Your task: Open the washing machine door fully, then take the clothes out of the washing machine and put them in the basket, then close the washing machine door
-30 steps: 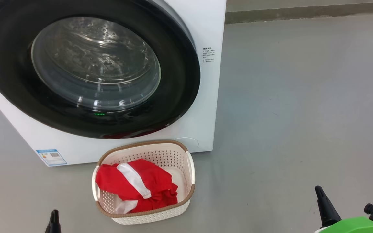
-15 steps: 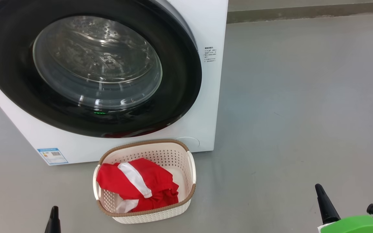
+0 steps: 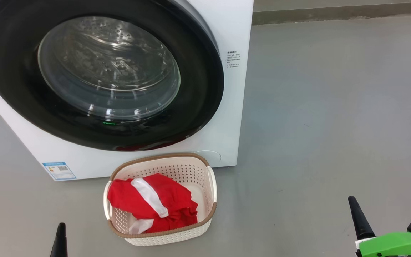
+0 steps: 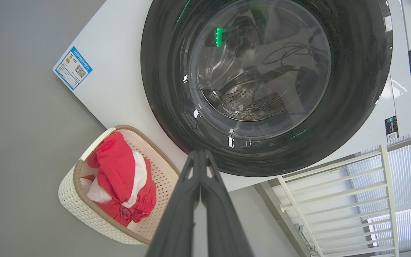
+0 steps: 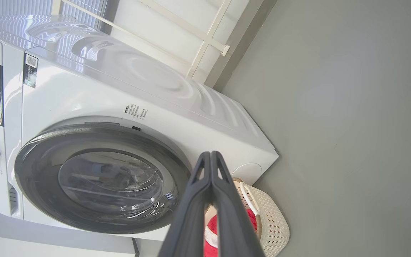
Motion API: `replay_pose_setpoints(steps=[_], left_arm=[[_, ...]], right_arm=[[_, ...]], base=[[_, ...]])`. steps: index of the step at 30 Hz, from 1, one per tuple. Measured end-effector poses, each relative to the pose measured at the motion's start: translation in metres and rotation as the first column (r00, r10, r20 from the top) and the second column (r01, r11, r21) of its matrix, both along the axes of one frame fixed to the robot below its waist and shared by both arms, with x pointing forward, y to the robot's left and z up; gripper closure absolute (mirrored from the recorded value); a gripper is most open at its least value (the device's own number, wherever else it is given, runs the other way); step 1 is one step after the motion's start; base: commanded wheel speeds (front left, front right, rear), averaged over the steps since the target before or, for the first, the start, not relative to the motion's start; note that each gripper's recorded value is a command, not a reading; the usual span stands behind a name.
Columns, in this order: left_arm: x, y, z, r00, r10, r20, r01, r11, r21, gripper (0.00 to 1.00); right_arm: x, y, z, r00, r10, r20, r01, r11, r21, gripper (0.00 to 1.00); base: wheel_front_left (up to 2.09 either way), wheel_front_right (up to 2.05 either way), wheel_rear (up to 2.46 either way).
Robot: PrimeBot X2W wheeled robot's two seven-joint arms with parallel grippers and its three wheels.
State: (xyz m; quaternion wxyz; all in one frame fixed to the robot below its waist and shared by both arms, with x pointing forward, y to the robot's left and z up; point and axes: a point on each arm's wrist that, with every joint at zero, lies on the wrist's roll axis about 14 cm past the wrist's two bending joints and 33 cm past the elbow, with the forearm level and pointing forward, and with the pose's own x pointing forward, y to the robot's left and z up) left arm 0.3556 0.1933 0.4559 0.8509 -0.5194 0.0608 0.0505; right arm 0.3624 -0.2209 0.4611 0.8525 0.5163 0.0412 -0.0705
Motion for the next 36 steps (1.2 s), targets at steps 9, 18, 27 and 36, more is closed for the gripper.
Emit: replay_pose_setpoints(steps=[9,18,27,36], left_arm=[[0.004,-0.001,0.004,1.000,0.007,0.012,-0.006,0.995,-0.098,1.00],[0.009,-0.002,0.010,1.000,0.011,0.027,-0.006,0.983,-0.186,1.00],[0.013,-0.005,0.015,0.999,0.018,0.042,-0.006,0.960,-0.282,1.00],[0.015,-0.005,0.018,0.999,0.021,0.048,-0.002,0.933,-0.360,1.00]], right_arm=[[0.002,0.004,0.002,1.000,0.000,0.008,-0.001,0.996,0.090,1.00],[0.003,0.005,0.004,1.000,-0.008,0.019,0.004,0.983,0.182,1.00],[0.005,0.007,0.007,0.999,-0.016,0.033,0.006,0.961,0.278,1.00],[0.007,0.010,0.010,0.999,-0.014,0.048,-0.003,0.936,0.352,1.00]], base=[[0.00,0.00,0.00],[0.00,0.00,0.00],[0.00,0.00,0.00],[0.00,0.00,0.00]])
